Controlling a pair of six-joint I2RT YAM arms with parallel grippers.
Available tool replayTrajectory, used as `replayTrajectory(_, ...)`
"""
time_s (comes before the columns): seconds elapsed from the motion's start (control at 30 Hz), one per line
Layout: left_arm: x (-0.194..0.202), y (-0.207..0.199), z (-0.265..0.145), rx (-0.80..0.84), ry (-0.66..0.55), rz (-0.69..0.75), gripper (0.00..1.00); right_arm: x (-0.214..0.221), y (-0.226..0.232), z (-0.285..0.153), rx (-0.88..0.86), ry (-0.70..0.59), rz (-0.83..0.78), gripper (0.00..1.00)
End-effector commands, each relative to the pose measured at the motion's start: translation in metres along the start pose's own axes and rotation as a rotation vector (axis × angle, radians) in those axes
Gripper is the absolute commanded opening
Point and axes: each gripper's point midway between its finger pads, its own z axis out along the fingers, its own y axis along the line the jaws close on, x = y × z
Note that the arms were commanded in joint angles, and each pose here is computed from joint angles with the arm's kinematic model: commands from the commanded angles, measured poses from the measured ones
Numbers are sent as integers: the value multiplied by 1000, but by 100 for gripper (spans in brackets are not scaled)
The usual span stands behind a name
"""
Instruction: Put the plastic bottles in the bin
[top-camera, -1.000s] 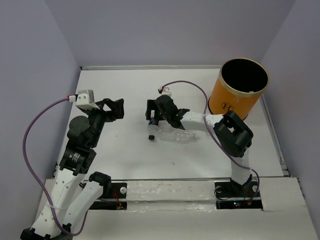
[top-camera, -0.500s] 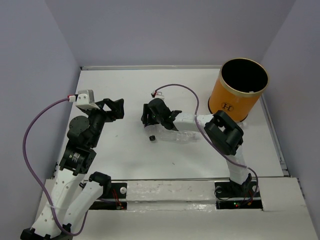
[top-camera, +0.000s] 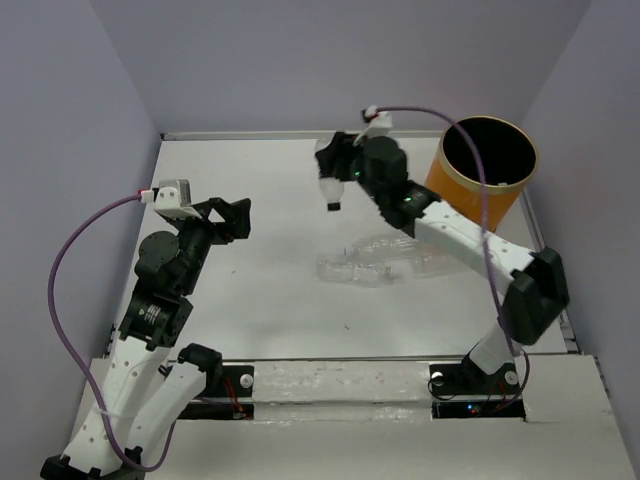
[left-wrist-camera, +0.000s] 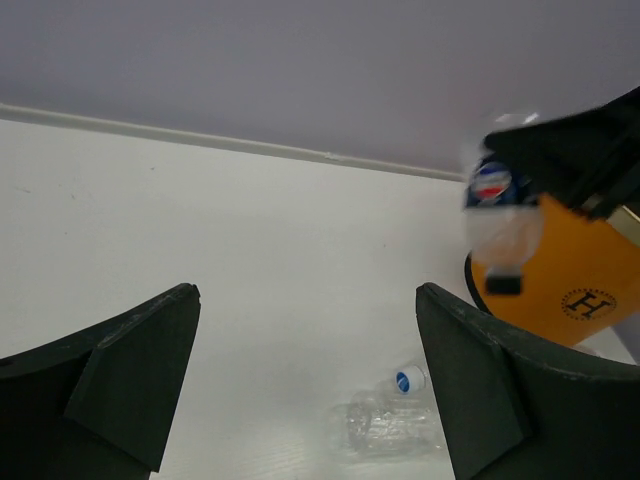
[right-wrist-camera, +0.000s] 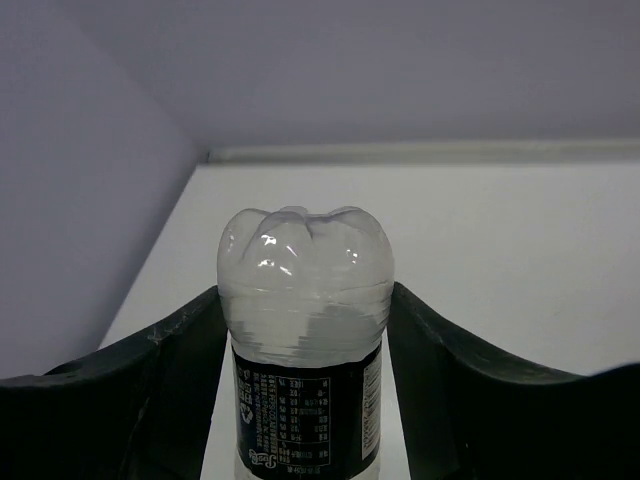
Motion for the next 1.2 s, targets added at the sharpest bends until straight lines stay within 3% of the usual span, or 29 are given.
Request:
replayTrajectory(0.0,-2,-18,4,88,-5,7,99,-176,-92,-84,228,-433,-57,37)
replayTrajectory(0.07,-1,-23,7,118,-13,4,99,-209,-153,-113,407,-517,-76,37)
replayTrajectory(0.2,16,-40,13,215,66,8,99,-234,-245,-157,649,-580,-97,36)
replayTrajectory(0.3,36,-56,19,308,154,10,99,-223,-296,-164,750,-555,-76,37)
replayTrajectory(0.4,50,-64,24,362,213,3,99,-204,-312,-155,745,-507,-47,40)
replayTrajectory(0.43,56,-72,22,410,241,-1,99,-202,-313,-153,745,-501,-46,42)
replayTrajectory(0.5,65,-83,22,477,282,-20,99,-200,-316,-153,758,-493,-58,56)
replayTrajectory(0.57,73,-91,22,525,311,-38,99,-202,-315,-154,762,-491,-73,72)
replayTrajectory(0.6,76,-95,22,539,327,-55,99,-205,-313,-155,754,-491,-87,87)
replayTrajectory(0.67,89,-111,20,591,385,-70,99,-207,-305,-158,726,-476,-93,95)
replayTrajectory(0.8,103,-145,13,658,452,-48,99,-212,-269,-166,576,-470,-74,99)
replayTrajectory(0.9,113,-157,22,608,491,53,99,-197,-239,-174,426,-455,-5,99)
replayTrajectory(1.03,150,-185,22,611,590,390,99,-134,-170,-174,89,-342,93,99)
replayTrajectory(1.17,193,-170,41,536,669,627,99,-105,-142,-189,-24,-310,117,99)
